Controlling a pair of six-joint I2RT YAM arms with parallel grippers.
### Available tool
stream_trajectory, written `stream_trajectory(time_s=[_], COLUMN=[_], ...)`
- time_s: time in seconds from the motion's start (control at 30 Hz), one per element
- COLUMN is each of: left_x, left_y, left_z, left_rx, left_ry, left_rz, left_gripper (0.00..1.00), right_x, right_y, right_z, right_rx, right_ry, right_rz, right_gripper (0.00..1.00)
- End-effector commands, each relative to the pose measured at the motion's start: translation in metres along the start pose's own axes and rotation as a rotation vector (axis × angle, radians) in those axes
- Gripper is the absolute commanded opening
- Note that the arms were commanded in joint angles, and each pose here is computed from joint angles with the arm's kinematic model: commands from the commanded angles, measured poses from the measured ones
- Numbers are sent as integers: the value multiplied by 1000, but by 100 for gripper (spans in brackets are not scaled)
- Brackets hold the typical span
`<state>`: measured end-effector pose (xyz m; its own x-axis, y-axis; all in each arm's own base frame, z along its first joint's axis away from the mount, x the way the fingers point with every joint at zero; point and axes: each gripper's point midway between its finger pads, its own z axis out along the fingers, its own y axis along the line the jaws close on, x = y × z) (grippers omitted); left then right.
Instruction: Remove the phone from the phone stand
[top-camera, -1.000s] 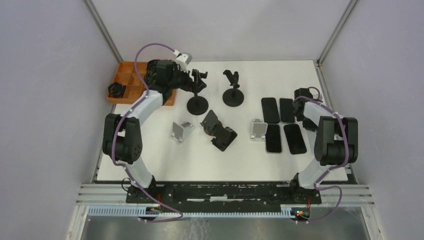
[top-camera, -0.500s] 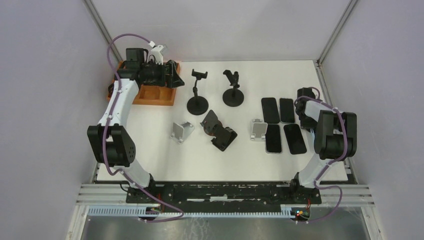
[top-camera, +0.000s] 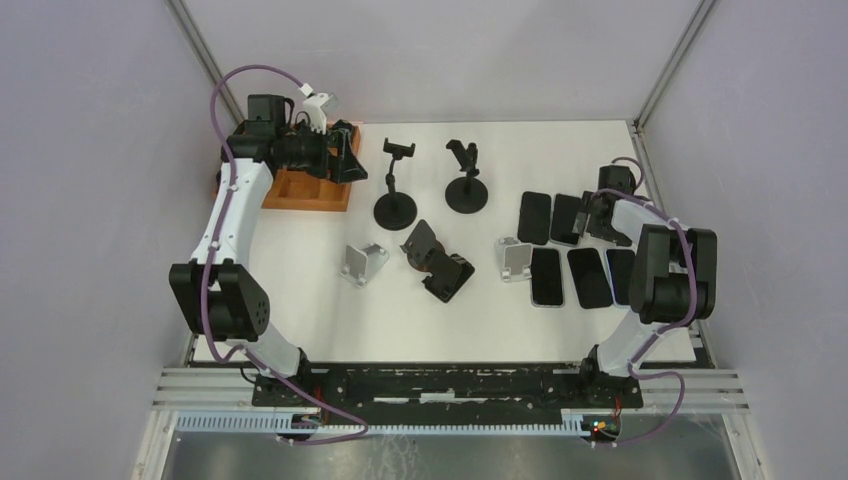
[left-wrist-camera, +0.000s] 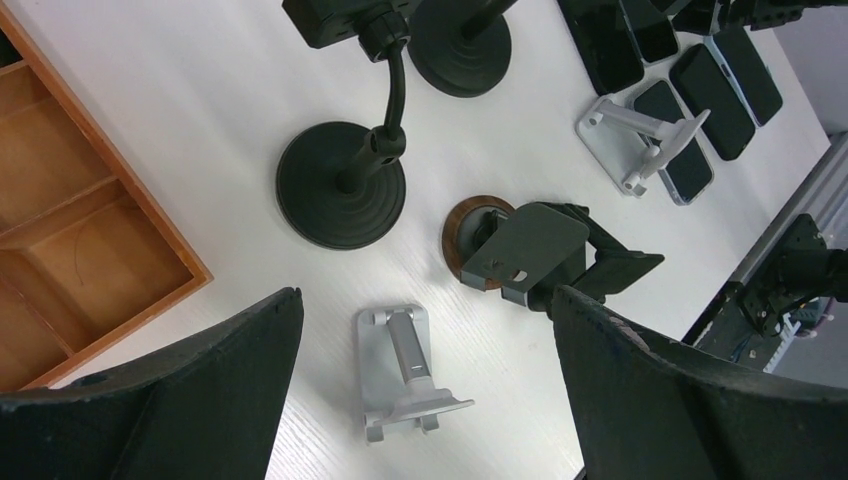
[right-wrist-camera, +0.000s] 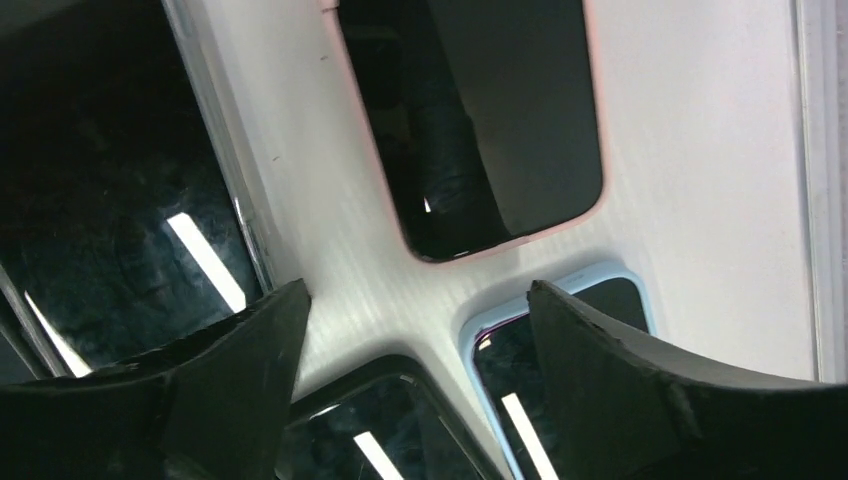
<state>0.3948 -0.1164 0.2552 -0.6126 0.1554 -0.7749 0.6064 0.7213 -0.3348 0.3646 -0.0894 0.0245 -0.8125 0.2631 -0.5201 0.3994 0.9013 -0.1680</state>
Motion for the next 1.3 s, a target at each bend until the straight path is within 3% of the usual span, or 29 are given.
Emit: stream_trajectory(time_s=[0.0, 0.2, 0.4, 0.6, 0.77, 0.9, 1.1, 1.27], left_x=[-22, -27, -23, 13, 62, 77, 86, 104], left_y=[-15, -22, -7, 56, 101, 119, 136, 145], left_z=[-20, -26, -58, -83, -73, -66, -42, -20], left_rx=[25, 44, -13, -223, -462, -553, -532, -506], left_ry=[-48, -60, -72, -160, -235, -354, -414, -439], left_rz=[71, 70, 19, -76, -25, -51, -45, -119], left_gripper=[100, 100, 100, 100, 100, 100, 100, 100], right_x=[-21, -56, -53, -47, -30, -15, 5, 21], right_y=[21, 20, 14, -17, -23, -26, -25, -51], right_z=[-30, -77, -119, -157, -150, -131, -103, -112], right_rx=[-149, -174, -172, -132, -154, -104, 19, 92], right_ry=[-72, -188, -336, -597, -795, -807, -701, -912], right_rz=[79, 140, 175, 250, 379, 324, 184, 176], right_gripper=[91, 97, 98, 98, 98, 98, 98, 98])
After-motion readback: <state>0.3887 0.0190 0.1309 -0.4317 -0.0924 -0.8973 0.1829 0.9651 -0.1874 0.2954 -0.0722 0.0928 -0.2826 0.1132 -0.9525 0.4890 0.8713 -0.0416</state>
